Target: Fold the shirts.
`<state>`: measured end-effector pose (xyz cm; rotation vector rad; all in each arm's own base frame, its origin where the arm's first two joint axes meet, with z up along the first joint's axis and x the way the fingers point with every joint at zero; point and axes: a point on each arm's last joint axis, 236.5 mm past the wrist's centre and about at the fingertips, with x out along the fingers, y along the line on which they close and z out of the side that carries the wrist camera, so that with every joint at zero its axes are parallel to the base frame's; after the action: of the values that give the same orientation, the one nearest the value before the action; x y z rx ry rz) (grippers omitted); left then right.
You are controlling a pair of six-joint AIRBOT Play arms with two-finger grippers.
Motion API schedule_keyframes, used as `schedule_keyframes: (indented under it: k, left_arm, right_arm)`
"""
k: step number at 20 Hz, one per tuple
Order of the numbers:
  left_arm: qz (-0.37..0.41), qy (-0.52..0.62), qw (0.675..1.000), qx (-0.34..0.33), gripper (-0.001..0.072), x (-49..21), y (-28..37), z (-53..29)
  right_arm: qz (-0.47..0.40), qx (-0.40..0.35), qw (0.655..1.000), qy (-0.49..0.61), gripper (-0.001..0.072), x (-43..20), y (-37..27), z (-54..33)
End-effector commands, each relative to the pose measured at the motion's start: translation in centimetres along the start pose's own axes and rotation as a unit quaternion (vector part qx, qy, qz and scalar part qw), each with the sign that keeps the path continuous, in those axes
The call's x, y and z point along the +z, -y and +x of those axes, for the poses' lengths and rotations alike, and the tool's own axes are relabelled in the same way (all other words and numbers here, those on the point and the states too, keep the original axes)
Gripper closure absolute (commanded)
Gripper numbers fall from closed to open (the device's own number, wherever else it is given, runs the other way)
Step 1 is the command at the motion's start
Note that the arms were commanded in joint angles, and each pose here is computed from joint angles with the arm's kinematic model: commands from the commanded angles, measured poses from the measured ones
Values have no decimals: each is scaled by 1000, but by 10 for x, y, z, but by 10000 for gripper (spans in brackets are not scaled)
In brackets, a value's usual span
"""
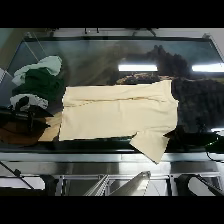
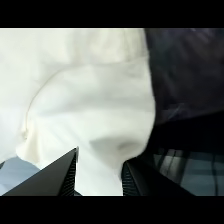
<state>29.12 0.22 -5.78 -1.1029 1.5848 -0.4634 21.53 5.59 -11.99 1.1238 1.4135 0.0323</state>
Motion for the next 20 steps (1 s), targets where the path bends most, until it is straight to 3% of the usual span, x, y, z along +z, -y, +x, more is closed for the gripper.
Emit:
schedule_keyframes:
  k: [1, 8, 10, 11, 14, 15, 16, 17, 18, 20]
  left_arm:
    - [-16, 7, 1000, 0, 0, -12, -17, 18]
    - [-30, 9, 999, 39, 14, -12, -39, 60]
    - [-22, -25, 999, 41, 227, -20, -34, 76]
    - [-14, -38, 998, 43, 267, -22, -30, 84]
    - [26, -70, 995, 65, 286, -23, -17, 104]
    - [38, -82, 993, 70, 422, -25, -12, 110]
    - [53, -101, 991, 74, 681, -30, -6, 116]
    - [73, -119, 987, 78, 688, -35, -1, 117]
    - [86, -134, 984, 84, 689, -38, 3, 113]
    - [85, -148, 980, 99, 691, -36, 9, 97]
  right_arm:
    - [-2, 23, 999, 48, 347, 22, 1, 12]
    - [-1, 32, 999, 29, 351, 19, 4, 22]
    - [-1, 32, 999, 29, 351, 19, 4, 22]
    - [-1, 32, 999, 29, 351, 19, 4, 22]
    - [-2, 32, 999, 29, 351, 18, 4, 22]
    - [-3, 34, 999, 26, 351, 17, 3, 22]
    - [-4, 38, 999, 20, 354, 14, 1, 22]
    - [-5, 47, 999, 8, 392, 9, -3, 21]
    - [-22, 58, 998, -8, 648, 4, -10, 18]
    - [-54, 75, 995, -30, 689, 0, -24, 10]
